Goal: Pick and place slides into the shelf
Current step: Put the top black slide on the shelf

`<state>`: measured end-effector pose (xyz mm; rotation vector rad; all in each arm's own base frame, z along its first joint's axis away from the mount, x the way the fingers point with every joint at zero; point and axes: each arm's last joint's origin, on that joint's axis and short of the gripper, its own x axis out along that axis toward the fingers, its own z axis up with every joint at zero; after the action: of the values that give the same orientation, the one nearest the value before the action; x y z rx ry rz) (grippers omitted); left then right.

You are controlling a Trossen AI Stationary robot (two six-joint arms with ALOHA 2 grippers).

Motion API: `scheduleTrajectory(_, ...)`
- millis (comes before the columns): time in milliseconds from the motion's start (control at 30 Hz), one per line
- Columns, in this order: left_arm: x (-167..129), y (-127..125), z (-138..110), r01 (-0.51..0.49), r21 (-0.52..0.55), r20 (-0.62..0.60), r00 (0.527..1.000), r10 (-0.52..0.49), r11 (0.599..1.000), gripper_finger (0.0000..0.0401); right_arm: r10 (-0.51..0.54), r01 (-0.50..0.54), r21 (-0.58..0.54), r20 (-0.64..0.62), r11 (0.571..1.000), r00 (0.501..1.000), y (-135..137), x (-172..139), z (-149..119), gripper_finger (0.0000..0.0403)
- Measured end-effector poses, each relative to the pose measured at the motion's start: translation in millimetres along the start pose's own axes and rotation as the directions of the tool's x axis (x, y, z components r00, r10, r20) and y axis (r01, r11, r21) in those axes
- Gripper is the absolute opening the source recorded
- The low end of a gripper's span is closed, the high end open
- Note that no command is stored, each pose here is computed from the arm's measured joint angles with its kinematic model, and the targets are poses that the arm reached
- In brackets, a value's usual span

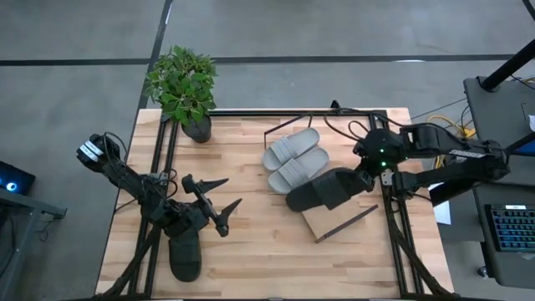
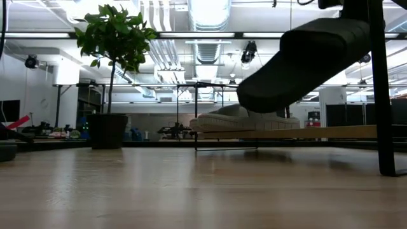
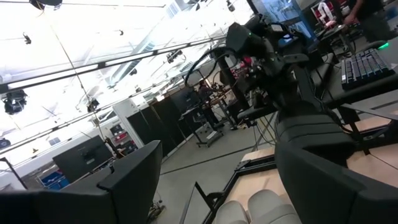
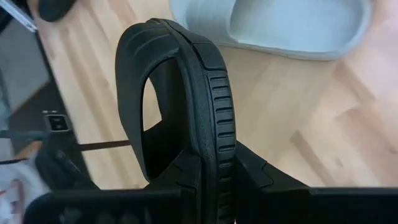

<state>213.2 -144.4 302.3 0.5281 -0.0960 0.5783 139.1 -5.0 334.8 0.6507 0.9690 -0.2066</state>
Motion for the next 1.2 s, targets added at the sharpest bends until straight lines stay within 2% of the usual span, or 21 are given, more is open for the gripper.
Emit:
scheduleTrajectory(433, -0.1, 0.0, -0.2, -0.002, 0.0, -0.004, 1.0, 0.002, 1.0, 0.0295, 0.096, -0.092, 0.073, -0.044, 0.993, 0.994, -29.1, 30.2, 6.3, 0.004)
scheduleTrajectory(767, 0.0, 0.3, -0.8, -0.013, 0.001, -0.023, 1.0, 0.013, 1.0, 0.0295, 0.168, -0.158, 0.133, -0.065, 0.978, 0.984, -55.1, 39.2, 11.8, 0.004)
scheduleTrajectory(967, -0.1, 0.6, -1.4, -0.024, 0.002, -0.045, 0.999, 0.024, 1.0, 0.0295, 0.215, -0.194, 0.161, -0.12, 0.968, 0.969, -68.3, 53.4, 14.8, 0.004)
scheduleTrajectory(1200, -0.1, 0.6, -1.5, -0.025, 0.001, -0.046, 0.999, 0.025, 1.0, 0.0295, 0.204, -0.172, 0.181, -0.173, 0.968, 0.964, -83.2, 70.2, 22.1, 0.004)
